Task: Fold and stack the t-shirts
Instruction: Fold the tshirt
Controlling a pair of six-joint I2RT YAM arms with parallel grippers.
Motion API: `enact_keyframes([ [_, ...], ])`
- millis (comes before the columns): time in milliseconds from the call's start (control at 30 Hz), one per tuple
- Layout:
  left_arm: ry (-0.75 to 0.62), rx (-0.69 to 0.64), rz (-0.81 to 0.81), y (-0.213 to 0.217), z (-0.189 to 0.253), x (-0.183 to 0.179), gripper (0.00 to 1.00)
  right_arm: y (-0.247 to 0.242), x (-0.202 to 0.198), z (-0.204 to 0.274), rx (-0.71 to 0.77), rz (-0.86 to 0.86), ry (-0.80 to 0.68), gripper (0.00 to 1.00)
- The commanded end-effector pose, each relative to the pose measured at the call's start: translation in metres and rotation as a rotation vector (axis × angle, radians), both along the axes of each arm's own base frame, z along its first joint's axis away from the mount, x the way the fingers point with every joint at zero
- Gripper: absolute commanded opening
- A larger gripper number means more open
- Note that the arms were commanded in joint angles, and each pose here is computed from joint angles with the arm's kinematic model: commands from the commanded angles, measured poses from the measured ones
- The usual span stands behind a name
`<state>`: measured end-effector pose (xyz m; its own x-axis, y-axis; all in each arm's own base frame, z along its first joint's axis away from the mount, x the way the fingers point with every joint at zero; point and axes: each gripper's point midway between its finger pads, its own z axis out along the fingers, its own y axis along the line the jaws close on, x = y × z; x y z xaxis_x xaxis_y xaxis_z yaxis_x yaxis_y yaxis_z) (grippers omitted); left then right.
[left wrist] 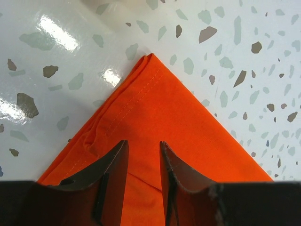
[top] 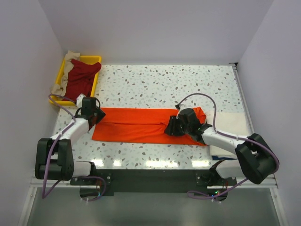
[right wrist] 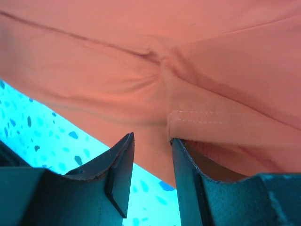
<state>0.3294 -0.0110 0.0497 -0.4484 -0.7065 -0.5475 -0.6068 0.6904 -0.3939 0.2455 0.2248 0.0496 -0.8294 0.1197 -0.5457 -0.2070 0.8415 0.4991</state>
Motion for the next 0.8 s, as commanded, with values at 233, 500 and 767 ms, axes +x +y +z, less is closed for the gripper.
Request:
enact_keyframes([
  [233,-0.097,-0.007,-0.07,-0.009,0.034,0.014,0.38,0.033,-0.004,0.01,0.014,0.003,-0.065,0.41],
  [500,-0.117,-0.037,-0.115,-0.018,0.037,0.013,0.38,0.025,-0.005,0.058,0.008,-0.018,-0.119,0.43],
  [767,-0.198,-0.071,-0.241,-0.049,0.055,0.024,0.38,-0.069,0.058,0.088,-0.182,-0.295,-0.119,0.42],
])
